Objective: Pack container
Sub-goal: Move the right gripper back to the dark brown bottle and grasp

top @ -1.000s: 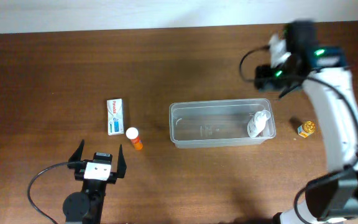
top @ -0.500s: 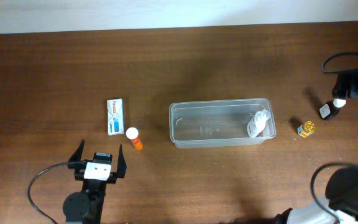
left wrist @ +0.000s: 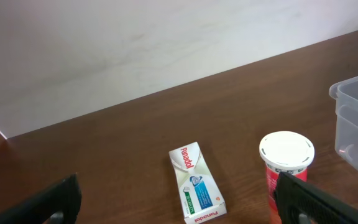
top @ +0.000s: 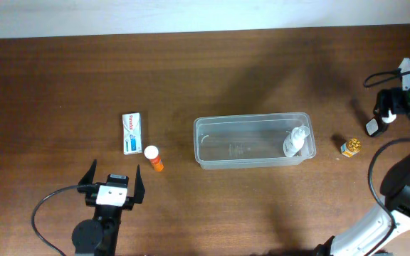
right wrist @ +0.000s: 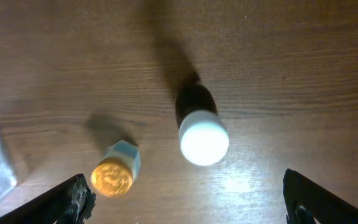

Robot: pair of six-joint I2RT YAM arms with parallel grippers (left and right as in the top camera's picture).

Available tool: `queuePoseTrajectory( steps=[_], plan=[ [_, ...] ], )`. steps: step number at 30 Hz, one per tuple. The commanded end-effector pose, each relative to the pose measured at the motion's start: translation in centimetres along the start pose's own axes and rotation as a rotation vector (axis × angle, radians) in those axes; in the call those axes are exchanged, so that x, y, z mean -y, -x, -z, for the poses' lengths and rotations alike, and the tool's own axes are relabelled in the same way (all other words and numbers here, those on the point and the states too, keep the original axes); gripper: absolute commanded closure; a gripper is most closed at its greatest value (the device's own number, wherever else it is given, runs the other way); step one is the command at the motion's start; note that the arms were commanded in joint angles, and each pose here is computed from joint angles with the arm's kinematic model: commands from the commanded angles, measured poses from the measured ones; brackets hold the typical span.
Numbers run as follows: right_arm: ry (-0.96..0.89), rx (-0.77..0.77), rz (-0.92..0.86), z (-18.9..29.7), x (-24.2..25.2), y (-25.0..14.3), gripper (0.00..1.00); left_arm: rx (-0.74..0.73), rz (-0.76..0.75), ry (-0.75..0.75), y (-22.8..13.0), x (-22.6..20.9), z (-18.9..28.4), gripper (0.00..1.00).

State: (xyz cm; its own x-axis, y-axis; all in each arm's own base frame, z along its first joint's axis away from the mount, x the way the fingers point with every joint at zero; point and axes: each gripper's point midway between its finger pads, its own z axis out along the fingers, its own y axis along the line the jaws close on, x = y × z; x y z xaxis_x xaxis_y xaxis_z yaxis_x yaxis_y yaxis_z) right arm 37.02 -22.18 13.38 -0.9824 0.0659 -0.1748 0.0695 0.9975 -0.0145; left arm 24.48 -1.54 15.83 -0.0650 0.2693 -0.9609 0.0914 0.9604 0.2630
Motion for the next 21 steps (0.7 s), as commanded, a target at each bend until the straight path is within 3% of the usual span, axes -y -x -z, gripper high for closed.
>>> queuePoseTrajectory(
  steps=[1,11,15,21],
  plan=[
    [0.005,-0.057,0.037,-3.0,0.6,-0.3,0.08,0.005,-0.001,-0.004,0.0,0.1,0.0,0.01],
    [0.041,-0.134,0.025,-8.4,1.6,-1.1,0.13,0.005,-0.001,-0.004,0.0,0.1,0.0,0.01],
    [0.062,-0.134,0.012,-8.9,1.7,-1.3,0.21,0.005,-0.001,-0.004,0.0,0.1,0.0,0.01],
    [0.097,-0.112,0.009,-9.0,1.1,-0.9,0.44,0.005,-0.001,-0.004,0.0,0.1,0.0,0.01]
  ],
)
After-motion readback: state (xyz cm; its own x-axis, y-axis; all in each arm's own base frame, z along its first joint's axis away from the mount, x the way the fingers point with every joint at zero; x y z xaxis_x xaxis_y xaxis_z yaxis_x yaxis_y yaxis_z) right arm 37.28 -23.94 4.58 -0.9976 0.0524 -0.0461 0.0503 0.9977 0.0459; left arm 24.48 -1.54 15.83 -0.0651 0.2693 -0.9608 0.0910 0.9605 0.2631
